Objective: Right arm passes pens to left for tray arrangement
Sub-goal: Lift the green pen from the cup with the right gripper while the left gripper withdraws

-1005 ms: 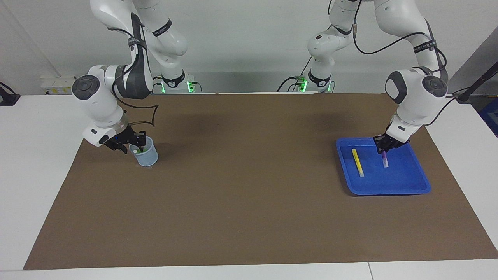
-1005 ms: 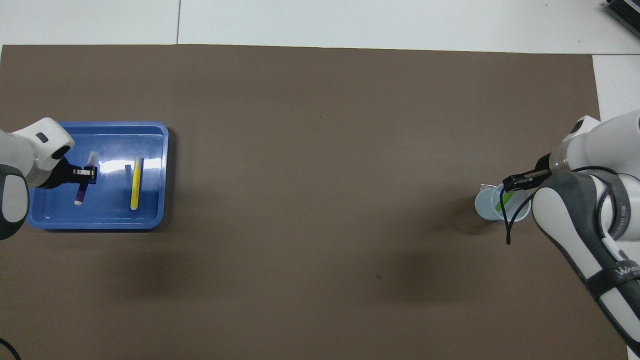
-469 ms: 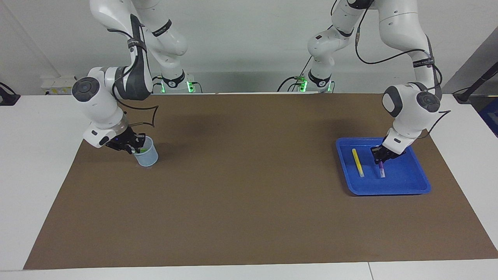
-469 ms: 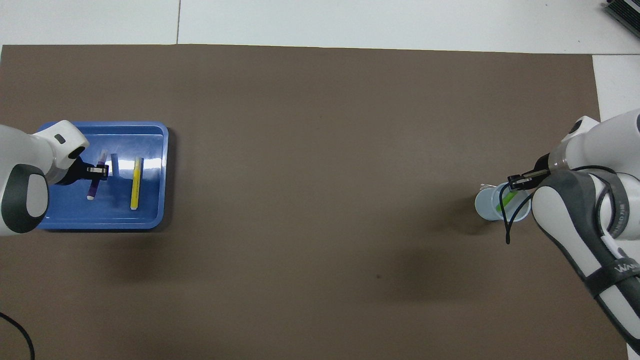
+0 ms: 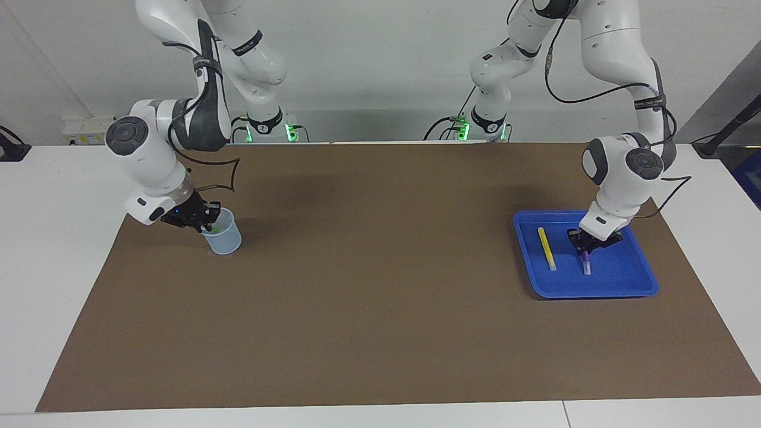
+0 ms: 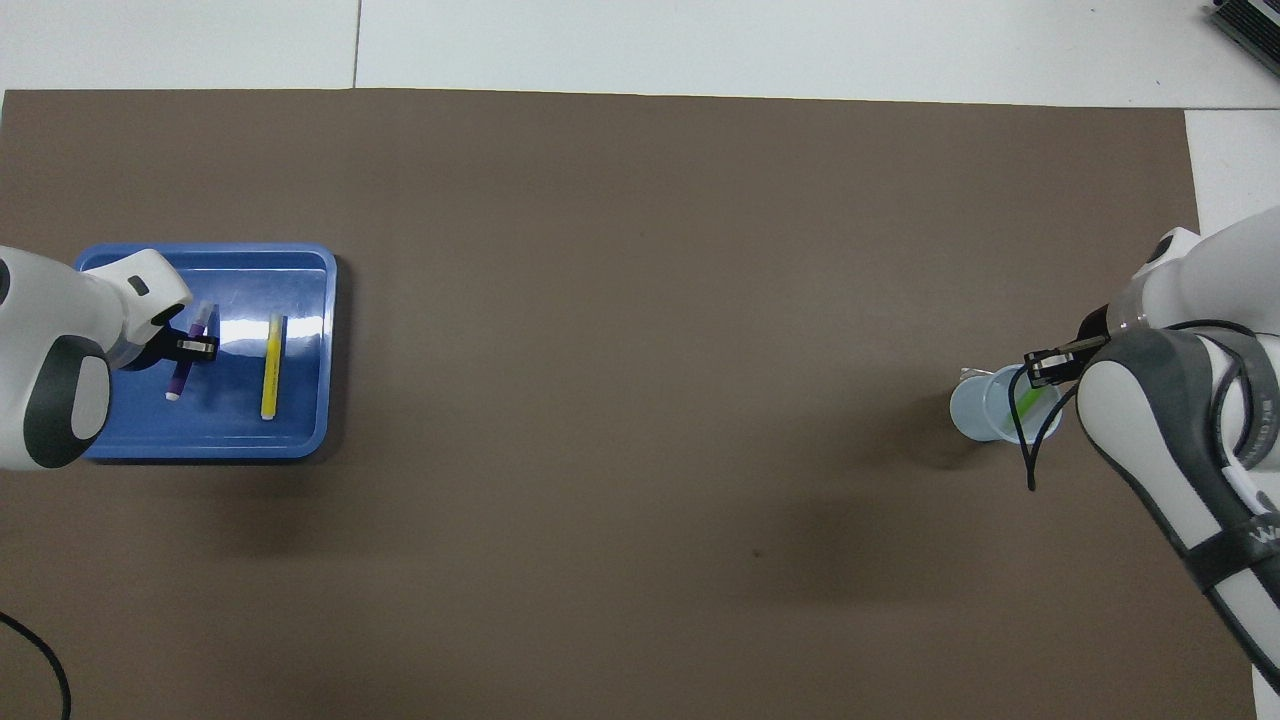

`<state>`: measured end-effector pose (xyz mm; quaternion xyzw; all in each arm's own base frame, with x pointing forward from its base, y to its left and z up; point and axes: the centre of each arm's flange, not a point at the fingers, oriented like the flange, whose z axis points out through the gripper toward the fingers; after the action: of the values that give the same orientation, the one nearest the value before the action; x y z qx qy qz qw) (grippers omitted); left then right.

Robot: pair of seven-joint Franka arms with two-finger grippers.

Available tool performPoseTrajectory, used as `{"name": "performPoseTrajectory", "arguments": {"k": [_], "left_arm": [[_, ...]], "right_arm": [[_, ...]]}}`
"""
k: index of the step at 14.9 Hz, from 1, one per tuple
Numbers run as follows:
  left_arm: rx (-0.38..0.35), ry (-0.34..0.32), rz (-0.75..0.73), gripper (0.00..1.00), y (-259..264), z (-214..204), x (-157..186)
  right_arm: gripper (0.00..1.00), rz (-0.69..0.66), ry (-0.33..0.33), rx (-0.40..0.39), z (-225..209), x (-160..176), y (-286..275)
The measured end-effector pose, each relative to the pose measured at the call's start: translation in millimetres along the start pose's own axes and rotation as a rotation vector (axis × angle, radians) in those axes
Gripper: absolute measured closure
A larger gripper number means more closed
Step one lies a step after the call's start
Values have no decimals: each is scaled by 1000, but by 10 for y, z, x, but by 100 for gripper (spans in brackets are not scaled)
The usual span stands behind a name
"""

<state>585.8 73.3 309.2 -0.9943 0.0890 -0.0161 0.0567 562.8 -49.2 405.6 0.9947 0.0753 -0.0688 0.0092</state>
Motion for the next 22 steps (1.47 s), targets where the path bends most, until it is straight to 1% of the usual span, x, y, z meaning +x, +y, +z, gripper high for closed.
{"name": "performPoseTrajectory", "arguments": {"k": [1,3,5,6,8,9,10,11,13,14,16,17,19,20,22], "left_arm": [[1,-2,1,72,2,11,-3],[0,0,-7,52,3,24,0],[0,2,-14,50,3,29,3],[0,2,-18,41,3,30,4],[0,3,-22,40,2,28,5],[0,3,-24,40,-1,23,8],[-3,-3,-30,33,-5,11,13],[-10,-14,-43,24,-12,-18,25],[-44,-51,-81,17,-41,-165,88],[-62,-70,-99,11,-61,-284,135],[-85,-104,-111,10,-56,-546,234],[-91,-121,-109,9,-19,-672,279],[-116,-149,-135,5,71,-892,331],[-127,-162,-162,0,103,-997,340],[-132,-193,-220,0,196,-1223,354]], "right_arm": [[81,-5,-17,2,-121,-2,8],[81,-13,-48,3,-472,-20,8],[81,-28,-62,-2,-882,-79,-36],[81,-42,-66,-8,-1069,-126,-93],[81,-65,-68,3,-1389,-232,-300],[81,-76,-63,31,-1525,-291,-435],[81,-86,-53,65,-1639,-353,-563],[81,-82,-44,99,-1720,-409,-664],[81,-12,-33,189,-1807,-461,-834],[81,41,-36,246,-1813,-454,-929],[81,132,-53,347,-1799,-424,-1161],[81,176,-49,386,-1789,-393,-1273],[81,276,-40,474,-1737,-338,-1440],[81,327,-36,521,-1701,-325,-1507],[81,421,-18,593,-1616,-318,-1682]]}}
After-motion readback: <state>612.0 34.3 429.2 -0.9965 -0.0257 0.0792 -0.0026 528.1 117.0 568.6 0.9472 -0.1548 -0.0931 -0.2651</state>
